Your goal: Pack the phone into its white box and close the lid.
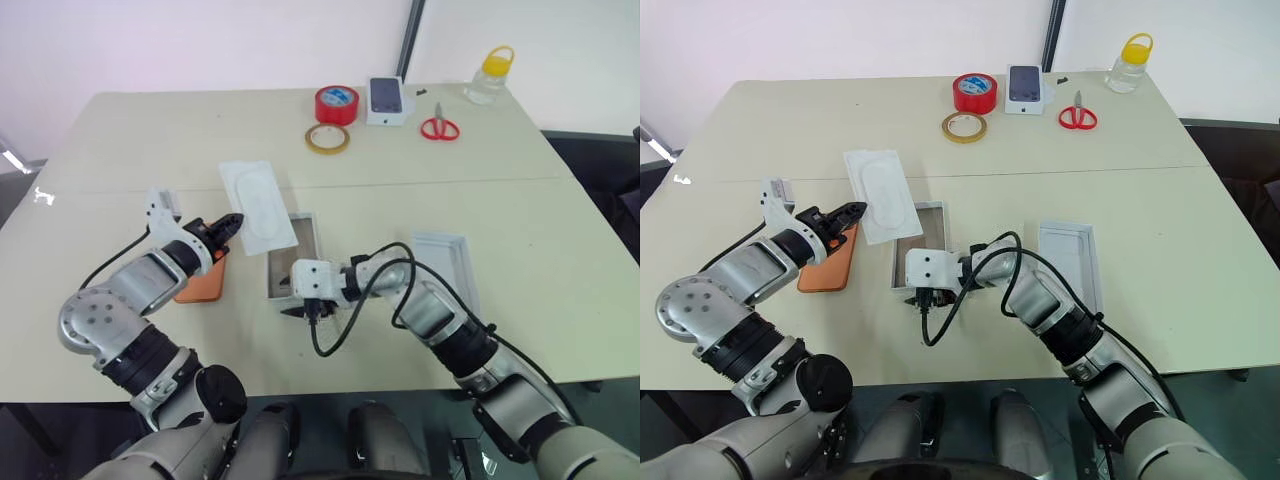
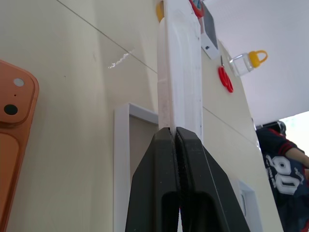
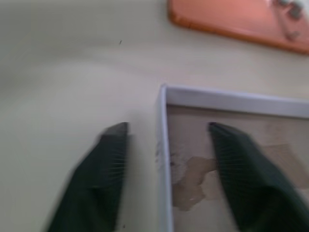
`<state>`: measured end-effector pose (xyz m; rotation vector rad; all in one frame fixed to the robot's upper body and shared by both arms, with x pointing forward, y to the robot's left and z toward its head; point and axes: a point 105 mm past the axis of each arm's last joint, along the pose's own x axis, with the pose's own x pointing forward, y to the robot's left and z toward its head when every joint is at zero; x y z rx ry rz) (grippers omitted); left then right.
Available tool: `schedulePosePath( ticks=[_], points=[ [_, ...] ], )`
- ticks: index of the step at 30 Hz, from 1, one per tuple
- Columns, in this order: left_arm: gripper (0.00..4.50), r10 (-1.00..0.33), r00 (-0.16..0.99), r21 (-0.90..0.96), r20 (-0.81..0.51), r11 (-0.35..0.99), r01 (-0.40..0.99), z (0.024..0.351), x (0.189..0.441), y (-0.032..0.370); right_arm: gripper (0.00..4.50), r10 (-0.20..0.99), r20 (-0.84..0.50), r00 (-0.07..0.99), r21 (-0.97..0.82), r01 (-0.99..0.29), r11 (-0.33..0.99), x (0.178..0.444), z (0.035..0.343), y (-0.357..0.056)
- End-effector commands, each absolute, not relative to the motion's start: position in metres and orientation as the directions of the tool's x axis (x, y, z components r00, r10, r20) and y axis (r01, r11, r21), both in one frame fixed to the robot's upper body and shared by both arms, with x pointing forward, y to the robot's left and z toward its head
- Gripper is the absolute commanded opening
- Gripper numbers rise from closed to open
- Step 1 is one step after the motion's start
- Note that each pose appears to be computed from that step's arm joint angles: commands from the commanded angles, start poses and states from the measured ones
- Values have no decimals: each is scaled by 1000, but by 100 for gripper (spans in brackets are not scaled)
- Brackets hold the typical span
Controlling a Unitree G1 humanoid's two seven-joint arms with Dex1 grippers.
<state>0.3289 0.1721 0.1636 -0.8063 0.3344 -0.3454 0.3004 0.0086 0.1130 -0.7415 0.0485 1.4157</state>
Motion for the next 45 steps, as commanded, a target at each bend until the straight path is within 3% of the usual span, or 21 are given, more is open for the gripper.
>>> schedulePosePath(
  ticks=[1,10,20,29,30,32,38,45],
  points=[
    [0,-460,874,-712,-159,667,221,166,323,165,380,898,-384,216,-483,-876,4,300,143,-6],
    [0,-537,807,-673,-245,693,257,148,310,142,380,839,-424,339,-490,-866,102,315,151,-60],
    [0,-548,767,-676,-333,706,211,126,306,130,380,821,-413,395,-500,-851,158,323,150,-68],
    [0,-563,755,-688,-336,695,211,123,302,124,380,819,-409,402,-503,-848,165,326,149,-66],
    [61,-563,755,-688,-336,694,211,123,302,124,387,820,-408,402,-504,-848,165,326,149,-66],
    [133,-564,753,-681,-339,699,217,123,301,125,387,821,-406,401,-505,-847,164,327,149,-65],
    [418,-572,758,-666,-313,701,254,133,301,129,387,823,-402,402,-509,-845,164,329,150,-63],
    [418,-591,775,-648,-222,684,336,159,304,136,387,821,-388,419,-500,-844,194,334,153,-63]
  ],
)
